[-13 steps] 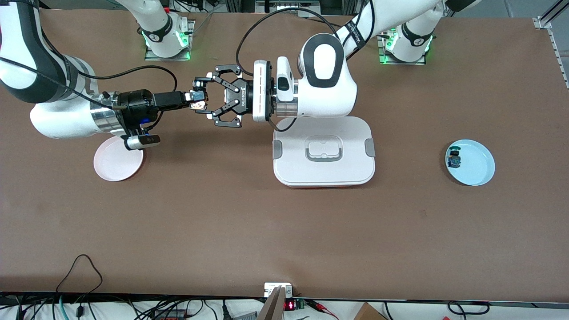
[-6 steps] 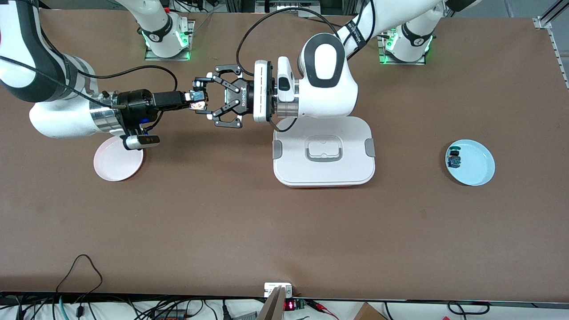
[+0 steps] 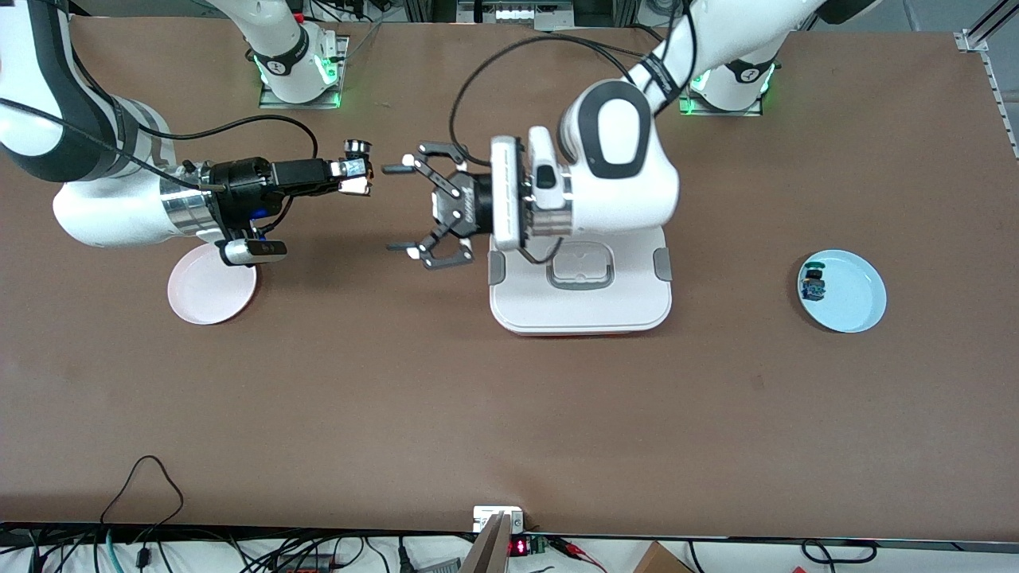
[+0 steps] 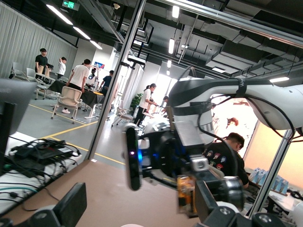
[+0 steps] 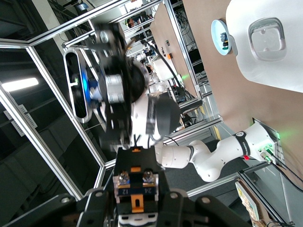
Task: Transfer orange switch to right arm and place
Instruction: 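Open the left gripper and withdraw it from the orange switch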
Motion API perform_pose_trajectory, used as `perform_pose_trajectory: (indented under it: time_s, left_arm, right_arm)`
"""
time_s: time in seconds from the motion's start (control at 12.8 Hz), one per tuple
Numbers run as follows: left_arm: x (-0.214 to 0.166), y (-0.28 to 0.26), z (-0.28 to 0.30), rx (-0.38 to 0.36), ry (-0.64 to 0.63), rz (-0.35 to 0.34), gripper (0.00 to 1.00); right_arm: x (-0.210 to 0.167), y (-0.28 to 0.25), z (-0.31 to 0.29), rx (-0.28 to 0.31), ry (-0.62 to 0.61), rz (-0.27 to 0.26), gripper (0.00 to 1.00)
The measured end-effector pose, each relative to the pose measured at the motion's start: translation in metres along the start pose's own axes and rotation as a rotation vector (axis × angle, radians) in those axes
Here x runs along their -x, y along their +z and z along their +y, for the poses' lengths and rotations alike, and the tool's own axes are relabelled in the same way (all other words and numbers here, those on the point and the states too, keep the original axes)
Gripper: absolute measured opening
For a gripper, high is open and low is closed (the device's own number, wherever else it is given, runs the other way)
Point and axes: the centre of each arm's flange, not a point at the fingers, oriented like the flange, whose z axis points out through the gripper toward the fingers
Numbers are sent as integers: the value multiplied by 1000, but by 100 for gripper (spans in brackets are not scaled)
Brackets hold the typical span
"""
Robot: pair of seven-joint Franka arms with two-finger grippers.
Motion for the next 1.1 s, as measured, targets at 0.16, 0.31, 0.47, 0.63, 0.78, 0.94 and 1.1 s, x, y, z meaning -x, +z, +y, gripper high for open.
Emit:
perform_pose_trajectory:
  time_s: [0.16,0.31,0.47,0.63,0.78,0.94,1.1]
  left_arm:
    - [-13,-46,-36,0,52,-12,100]
    - [-23,-119,-84,-26,69,0,100]
    - [-22,-198,-127,-27,51,44,100]
    - [-15,-276,-161,-66,38,67,100]
    - [0,-381,-194,-173,58,-11,100]
    - [10,-491,-210,-292,62,-69,100]
    - [1,-585,-210,-414,118,-184,100]
  right_arm:
    - [0,0,0,0,-1,-1,34]
    - [0,0,0,0,-3,-2,34]
    - [2,-3,0,-4,-5,-8,34]
    - [4,-14,0,-13,-6,-18,34]
    - [6,-33,3,8,-3,-17,34]
    - [9,-51,11,49,-2,-16,34]
    - [12,-63,19,106,-16,-18,34]
